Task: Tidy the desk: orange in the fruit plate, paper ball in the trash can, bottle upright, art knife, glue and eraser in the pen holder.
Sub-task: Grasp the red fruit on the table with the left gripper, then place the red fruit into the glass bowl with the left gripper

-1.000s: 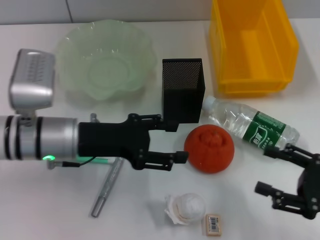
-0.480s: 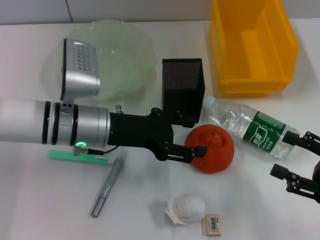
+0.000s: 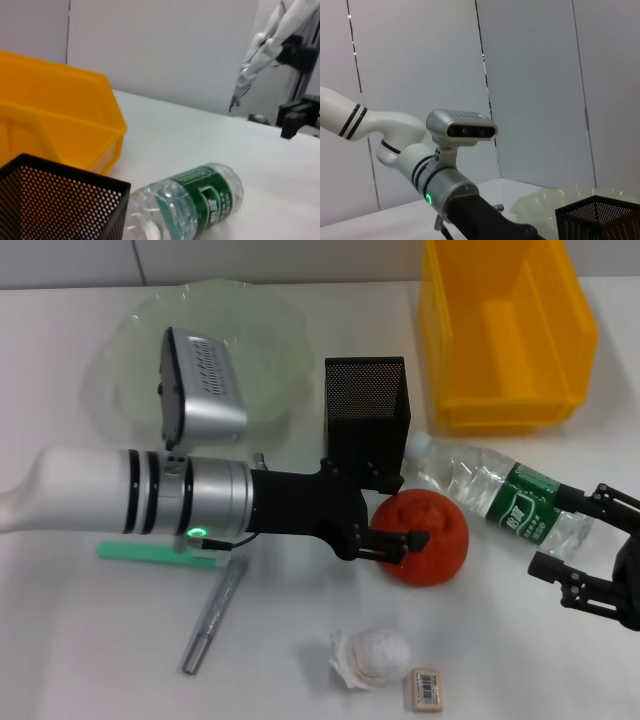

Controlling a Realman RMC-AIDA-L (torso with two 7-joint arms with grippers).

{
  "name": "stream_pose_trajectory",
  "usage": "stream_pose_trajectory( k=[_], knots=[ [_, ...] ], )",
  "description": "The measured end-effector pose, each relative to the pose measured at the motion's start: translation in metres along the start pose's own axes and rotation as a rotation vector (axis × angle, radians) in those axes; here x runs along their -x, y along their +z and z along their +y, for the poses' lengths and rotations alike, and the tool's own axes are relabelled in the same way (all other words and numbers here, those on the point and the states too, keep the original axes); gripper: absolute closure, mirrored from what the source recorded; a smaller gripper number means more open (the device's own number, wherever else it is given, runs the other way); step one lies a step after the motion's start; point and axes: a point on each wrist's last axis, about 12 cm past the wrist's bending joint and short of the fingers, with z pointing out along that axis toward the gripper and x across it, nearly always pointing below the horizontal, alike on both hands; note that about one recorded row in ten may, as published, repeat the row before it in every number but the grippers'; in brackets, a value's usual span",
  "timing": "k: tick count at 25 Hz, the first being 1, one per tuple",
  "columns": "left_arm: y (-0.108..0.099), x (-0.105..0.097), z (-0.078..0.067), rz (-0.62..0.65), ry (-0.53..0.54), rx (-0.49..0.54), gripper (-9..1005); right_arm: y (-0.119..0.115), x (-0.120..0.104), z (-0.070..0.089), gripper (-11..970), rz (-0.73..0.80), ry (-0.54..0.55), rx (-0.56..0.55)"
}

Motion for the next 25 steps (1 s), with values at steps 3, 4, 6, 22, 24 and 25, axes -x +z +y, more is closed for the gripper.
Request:
stream_pose_trajectory(
  k=[3,4,6,22,24,25],
  knots=[
    [0.005,-0.001,-0.001,0.012,0.009,0.017,320,0.001,0.0,0.0,157,0.0,0.0,0.002],
    [0.005,-0.001,-0.001,0.012,0.009,0.017,322,0.002,0.0,0.0,157,0.0,0.0,0.002],
    [0.011,-0.003,-0.003,0.024,0.026,0.051,326,0.002,0.0,0.0,157,-0.001,0.0,0.002],
    [0.022,-0.007,-0.007,0.053,0.033,0.099,355,0.001,-0.002,0.003,158,-0.009,0.012,0.004],
    [0.021,-0.008,-0.008,0.048,0.034,0.1,380,0.001,-0.002,0.004,158,-0.01,0.015,0.004],
    [0.021,-0.007,-0.01,0.038,0.035,0.098,404,0.001,-0.002,0.004,158,-0.011,0.017,0.004]
  ],
)
